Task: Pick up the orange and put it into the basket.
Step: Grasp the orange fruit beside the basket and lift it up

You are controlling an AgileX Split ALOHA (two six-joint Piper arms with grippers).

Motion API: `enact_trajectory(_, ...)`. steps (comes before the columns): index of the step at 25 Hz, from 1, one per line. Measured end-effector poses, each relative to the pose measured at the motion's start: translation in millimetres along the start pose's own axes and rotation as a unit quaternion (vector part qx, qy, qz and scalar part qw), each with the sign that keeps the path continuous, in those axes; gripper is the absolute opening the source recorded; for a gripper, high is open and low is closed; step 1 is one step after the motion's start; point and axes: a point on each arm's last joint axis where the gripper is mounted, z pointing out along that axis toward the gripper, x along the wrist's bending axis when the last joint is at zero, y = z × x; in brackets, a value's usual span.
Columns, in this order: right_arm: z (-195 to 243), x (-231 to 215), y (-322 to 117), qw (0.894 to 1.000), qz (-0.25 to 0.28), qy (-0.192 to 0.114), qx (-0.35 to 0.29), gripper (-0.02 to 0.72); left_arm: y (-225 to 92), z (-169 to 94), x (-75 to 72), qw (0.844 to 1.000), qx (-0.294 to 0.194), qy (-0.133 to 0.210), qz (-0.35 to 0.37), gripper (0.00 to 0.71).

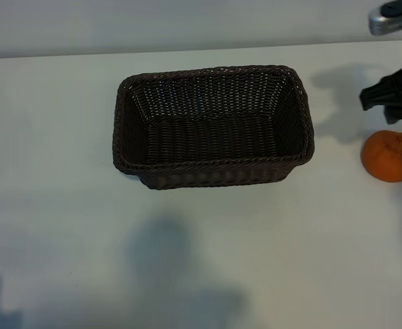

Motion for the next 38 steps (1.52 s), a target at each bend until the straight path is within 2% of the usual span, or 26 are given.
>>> enact_trajectory(4,8.8,-13.9,2.3,1.0,0.028,-0.004,0.007,0.592,0.1,0.0,0.0,1.0,0.0,0.0,0.0,0.594)
enact_trajectory(8,8.8,-14.8,5.5,0.999,0.043,0.01,-0.007,0.592,0.1,0.0,0.0,1.0,0.0,0.0,0.0,0.594)
enact_trajectory(14,25.7,-9.0,7.5,0.999,0.045,0.026,0.015,0.592,0.1,0.0,0.1,1.0,0.0,0.0,0.001,0.594)
enact_trajectory(19,52.9,-4.9,9.1,0.998,0.042,0.025,0.048,0.592,0.1,0.0,0.1,1.0,0.0,0.0,0.002,0.594)
enact_trajectory(24,68.1,-2.4,12.4,0.998,0.04,0.026,0.047,0.592,0.1,0.0,0.1,1.0,0.0,0.0,0.002,0.594)
enact_trajectory(30,85.2,-0.7,13.2,0.998,0.035,0.022,0.057,0.592,0.1,0.0,0.2,1.0,0.0,0.001,0.002,0.594)
enact_trajectory(38,117.5,-11.8,10.0,0.995,0.044,-0.01,0.09,0.592,0.1,0.0,0.2,1.0,0.0,0.001,0.002,0.593)
